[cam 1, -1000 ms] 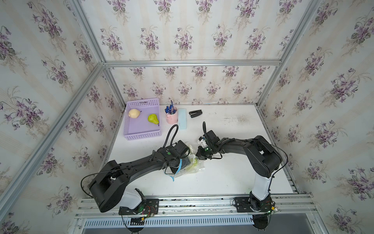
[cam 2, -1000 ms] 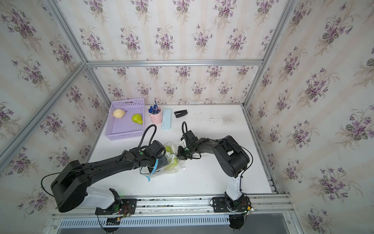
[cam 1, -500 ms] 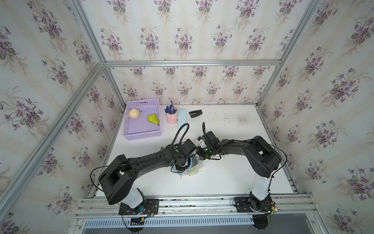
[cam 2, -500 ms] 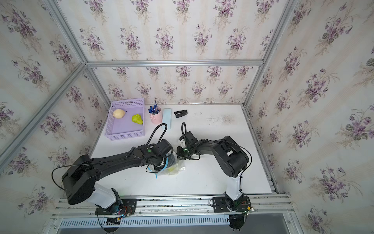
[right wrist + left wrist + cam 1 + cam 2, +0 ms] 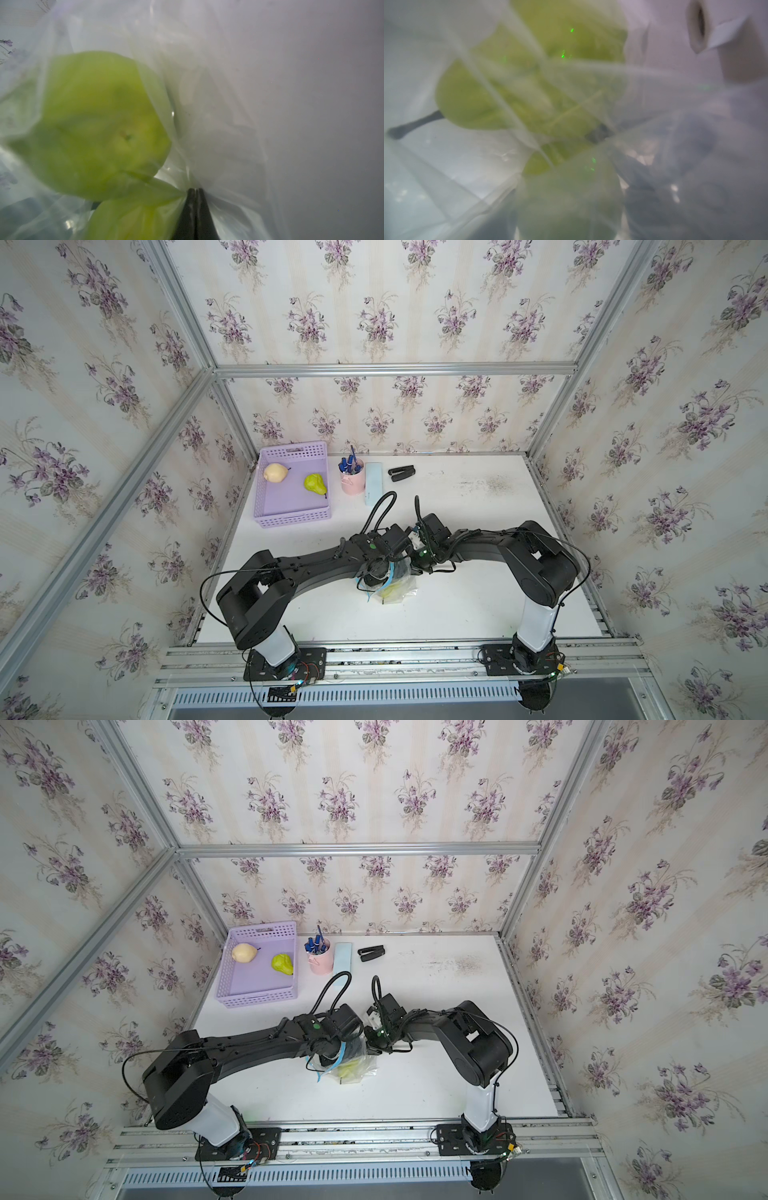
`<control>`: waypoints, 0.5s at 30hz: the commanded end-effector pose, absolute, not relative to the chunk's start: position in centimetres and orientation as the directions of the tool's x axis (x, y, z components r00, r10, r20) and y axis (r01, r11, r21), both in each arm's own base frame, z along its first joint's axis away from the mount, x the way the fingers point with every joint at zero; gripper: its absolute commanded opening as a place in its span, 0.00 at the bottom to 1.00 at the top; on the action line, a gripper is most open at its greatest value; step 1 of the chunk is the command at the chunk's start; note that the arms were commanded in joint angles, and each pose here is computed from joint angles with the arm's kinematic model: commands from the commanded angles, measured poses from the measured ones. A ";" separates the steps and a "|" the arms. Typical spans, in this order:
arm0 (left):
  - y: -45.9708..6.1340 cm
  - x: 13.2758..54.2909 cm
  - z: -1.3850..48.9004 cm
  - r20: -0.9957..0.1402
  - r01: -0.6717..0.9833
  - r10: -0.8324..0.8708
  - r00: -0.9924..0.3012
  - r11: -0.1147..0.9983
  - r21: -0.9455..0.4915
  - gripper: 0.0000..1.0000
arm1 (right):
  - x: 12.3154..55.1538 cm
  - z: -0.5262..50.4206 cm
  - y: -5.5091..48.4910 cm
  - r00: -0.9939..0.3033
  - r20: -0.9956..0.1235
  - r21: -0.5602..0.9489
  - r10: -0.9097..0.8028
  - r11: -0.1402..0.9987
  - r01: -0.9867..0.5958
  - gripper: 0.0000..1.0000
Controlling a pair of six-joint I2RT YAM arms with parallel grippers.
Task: Open the zip-top bag and take out the pear
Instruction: Pick up the pear from the zipper food storage bag.
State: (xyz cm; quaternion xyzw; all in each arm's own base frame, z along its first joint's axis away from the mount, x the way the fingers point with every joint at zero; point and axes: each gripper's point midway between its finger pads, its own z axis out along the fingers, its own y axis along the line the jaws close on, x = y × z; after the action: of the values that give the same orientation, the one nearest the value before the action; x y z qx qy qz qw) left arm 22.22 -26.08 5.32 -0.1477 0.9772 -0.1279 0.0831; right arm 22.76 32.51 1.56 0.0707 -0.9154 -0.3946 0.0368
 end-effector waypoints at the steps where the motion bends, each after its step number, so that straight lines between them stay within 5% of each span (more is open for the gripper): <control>1: -25.8 22.4 5.3 -0.151 -0.247 -0.293 -0.944 0.932 -0.264 0.70 | 22.4 1.8 32.6 -0.986 0.037 0.731 -0.165 0.677 -0.085 0.00; 7: -26.0 22.5 6.4 -0.163 -0.206 -0.249 -0.955 0.947 -0.245 0.39 | 23.2 2.8 32.6 -0.988 0.018 0.729 -0.152 0.679 -0.091 0.00; 15: -25.0 22.8 11.4 -0.213 -0.193 -0.285 -0.935 0.909 -0.369 0.36 | 26.6 5.5 28.8 -0.999 -0.037 0.732 -0.005 0.681 -0.030 0.16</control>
State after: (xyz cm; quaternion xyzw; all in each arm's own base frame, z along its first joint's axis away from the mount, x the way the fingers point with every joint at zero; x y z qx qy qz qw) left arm 22.83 -25.33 10.46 -0.1301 0.9701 -0.1635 0.1232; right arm 26.16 29.36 4.58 0.0139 -0.9156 -0.4019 -0.0030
